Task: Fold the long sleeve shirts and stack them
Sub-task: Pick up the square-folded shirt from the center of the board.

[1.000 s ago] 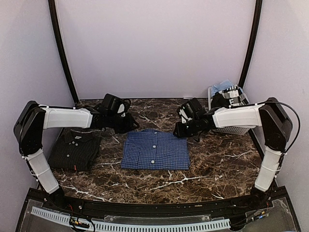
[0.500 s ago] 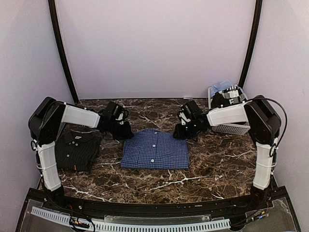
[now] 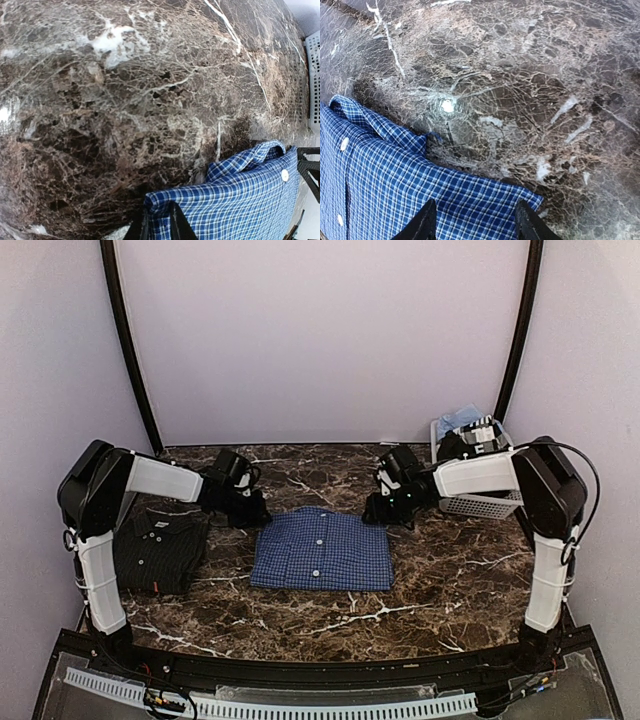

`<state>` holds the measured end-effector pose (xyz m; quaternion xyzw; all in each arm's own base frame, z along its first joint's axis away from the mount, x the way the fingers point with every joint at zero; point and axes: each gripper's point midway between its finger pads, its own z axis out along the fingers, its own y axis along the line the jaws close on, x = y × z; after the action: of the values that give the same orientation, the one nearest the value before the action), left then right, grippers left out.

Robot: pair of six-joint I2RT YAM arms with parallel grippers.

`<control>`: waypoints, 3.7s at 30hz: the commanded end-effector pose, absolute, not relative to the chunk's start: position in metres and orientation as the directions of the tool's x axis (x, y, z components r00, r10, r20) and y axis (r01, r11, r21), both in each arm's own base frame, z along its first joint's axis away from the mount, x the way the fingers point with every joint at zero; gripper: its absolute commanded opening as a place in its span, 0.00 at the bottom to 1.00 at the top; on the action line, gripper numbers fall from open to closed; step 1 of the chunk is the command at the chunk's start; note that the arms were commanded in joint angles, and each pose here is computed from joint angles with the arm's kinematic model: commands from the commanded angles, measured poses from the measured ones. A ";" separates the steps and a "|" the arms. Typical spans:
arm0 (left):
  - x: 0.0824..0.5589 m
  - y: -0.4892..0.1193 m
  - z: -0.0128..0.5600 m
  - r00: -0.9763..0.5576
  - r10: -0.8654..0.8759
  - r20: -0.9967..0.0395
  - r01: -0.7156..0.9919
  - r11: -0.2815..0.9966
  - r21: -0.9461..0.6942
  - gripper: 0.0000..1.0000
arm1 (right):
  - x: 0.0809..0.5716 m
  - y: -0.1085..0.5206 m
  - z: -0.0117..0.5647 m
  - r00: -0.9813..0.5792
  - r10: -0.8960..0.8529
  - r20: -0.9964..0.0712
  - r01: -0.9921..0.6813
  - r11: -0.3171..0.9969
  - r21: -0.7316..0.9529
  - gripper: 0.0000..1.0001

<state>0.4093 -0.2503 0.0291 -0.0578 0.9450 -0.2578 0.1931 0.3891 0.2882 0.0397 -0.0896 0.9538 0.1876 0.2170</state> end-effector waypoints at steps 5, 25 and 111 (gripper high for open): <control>0.404 -0.260 0.070 -0.918 -0.164 -0.360 0.067 0.833 -0.549 0.23 | 0.371 0.302 0.071 -0.867 -0.023 -0.498 -0.216 0.917 0.334 0.58; 0.339 -0.219 0.090 -0.916 -0.165 -0.367 0.051 0.858 -0.512 0.54 | 0.341 0.291 0.086 -0.853 -0.063 -0.518 -0.224 0.941 0.254 0.64; 0.287 -0.211 0.065 -0.972 -0.064 -0.225 0.046 0.891 -0.452 0.00 | 0.267 0.309 0.024 -0.881 -0.249 -0.401 -0.353 0.912 0.210 0.03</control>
<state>0.2844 -0.2157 0.0455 -0.0204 0.9656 -0.2391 0.0998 0.2667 0.2973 0.0263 -0.1443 0.9628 0.1375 0.1827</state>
